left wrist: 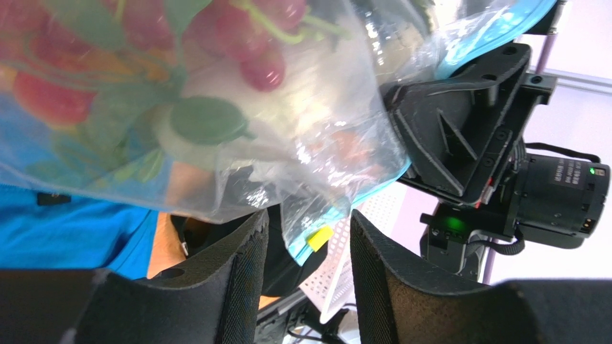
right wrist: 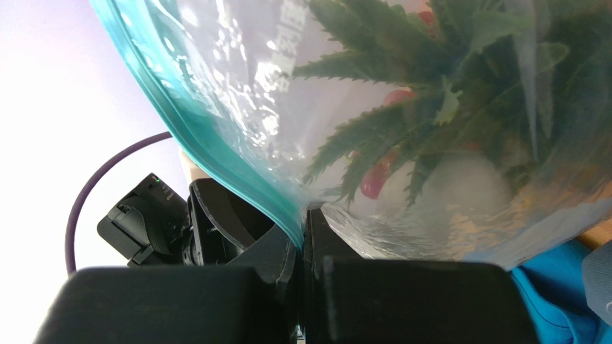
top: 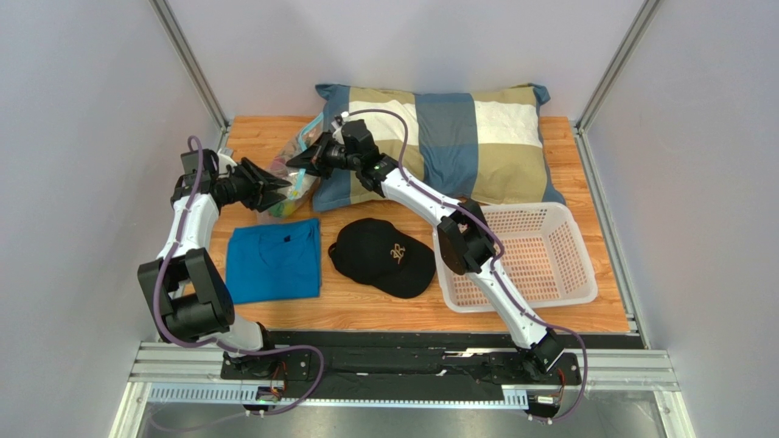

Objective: Open the zip-top bag and remove the fake food

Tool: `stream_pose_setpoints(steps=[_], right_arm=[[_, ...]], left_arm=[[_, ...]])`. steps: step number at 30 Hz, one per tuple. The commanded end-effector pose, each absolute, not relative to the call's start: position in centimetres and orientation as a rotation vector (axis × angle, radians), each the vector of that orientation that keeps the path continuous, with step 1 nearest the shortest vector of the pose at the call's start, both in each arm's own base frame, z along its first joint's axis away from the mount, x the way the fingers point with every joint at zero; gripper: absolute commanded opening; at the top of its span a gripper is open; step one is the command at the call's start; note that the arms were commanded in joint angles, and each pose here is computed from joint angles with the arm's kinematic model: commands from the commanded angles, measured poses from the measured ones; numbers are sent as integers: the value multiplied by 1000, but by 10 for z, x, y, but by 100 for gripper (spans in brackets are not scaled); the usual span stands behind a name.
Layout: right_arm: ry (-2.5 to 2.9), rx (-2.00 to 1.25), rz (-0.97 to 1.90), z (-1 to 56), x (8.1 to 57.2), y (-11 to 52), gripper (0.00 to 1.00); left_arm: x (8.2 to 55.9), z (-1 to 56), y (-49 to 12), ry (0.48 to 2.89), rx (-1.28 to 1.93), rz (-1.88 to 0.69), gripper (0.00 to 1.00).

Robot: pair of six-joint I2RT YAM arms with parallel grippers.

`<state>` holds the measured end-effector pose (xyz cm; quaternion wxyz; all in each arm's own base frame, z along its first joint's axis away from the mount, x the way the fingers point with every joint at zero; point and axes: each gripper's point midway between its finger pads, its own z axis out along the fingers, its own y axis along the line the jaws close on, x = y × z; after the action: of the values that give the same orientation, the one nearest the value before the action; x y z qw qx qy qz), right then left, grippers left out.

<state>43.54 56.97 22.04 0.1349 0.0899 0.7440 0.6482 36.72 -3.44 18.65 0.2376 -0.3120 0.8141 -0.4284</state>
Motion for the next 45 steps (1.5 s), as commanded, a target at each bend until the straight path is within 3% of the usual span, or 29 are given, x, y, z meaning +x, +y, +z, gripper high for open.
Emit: stream_pose_setpoints(steps=[1,3,10,13,14,17,20,24,31,33,34,40,45], right_arm=[[2043,174,2008,262,422,579,0],[2055,180,2033,261,417,582,0],[2072,186,2043,261,414,583,0],[2113,159,2011,256,411,582,23],[2115,130,2002,261,407,581,37],[2261,88,1891,244,393,571,57],[2370,33,1834,221,374,560,65],[2363,-43,1769,245,362,549,64],[2515,188,1692,247,347,540,63],[2605,277,1645,239,335,539,61],[2607,278,1660,241,329,539,54],[2551,269,1722,248,325,549,46],[2516,279,1771,253,330,553,46]], left_arm=[[383,202,-33,2162,-775,-1222,50],[388,201,-32,2153,-777,-1233,48],[388,212,-30,2149,-729,-1198,0],[386,228,-31,2115,-673,-1182,0],[385,232,-31,2107,-662,-1180,0],[381,244,-34,2084,-639,-1193,0],[380,248,-36,2070,-648,-1203,0],[379,247,-32,2071,-686,-1163,0],[376,238,-31,2090,-728,-1152,0],[374,236,-30,2092,-741,-1129,0],[373,234,-28,2097,-753,-1110,0],[365,236,-25,2094,-746,-1045,0],[361,232,-29,2097,-739,-1072,0]])
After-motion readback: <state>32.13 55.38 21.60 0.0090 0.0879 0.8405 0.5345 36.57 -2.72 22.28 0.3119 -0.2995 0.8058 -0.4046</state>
